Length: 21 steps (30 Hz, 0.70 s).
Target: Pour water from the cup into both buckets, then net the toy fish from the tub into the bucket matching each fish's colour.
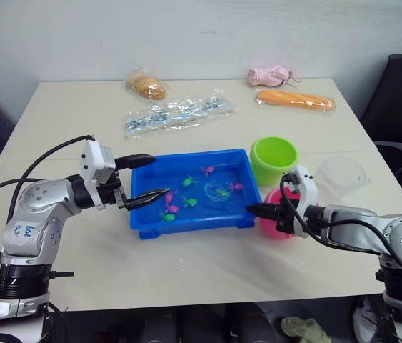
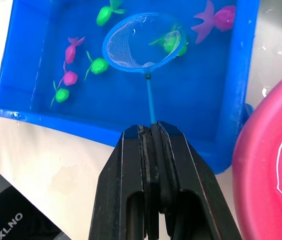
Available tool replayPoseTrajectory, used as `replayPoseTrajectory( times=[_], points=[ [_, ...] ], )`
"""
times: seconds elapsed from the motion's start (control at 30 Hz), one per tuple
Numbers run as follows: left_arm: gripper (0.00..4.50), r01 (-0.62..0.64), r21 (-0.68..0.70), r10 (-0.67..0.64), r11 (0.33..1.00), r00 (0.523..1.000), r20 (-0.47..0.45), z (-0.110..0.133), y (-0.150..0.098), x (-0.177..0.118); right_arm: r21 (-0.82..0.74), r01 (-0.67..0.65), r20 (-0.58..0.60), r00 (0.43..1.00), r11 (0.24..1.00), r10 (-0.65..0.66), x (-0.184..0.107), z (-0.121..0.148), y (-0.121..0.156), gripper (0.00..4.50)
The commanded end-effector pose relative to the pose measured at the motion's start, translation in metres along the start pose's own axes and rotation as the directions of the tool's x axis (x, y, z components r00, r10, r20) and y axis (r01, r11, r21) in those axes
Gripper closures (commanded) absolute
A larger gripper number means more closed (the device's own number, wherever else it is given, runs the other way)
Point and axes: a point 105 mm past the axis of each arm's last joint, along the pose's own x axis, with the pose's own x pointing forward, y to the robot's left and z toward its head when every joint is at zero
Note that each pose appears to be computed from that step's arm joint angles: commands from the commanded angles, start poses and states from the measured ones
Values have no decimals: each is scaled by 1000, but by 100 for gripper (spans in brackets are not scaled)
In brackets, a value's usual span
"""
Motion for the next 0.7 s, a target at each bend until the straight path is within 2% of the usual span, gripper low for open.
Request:
replayPoseTrajectory(
  times=[0.03, 0.7],
  points=[
    [3, 4, 24, -5, 1000, 1000, 14, 3, -1, 1, 24, 7, 24, 1000, 1000, -8, -5, 5, 1, 450],
    [3, -3, 21, 3, 1000, 1000, 23, 0, 1, 3, 77, 95, -19, 995, 993, -94, -7, 5, -4, 450]
  ],
)
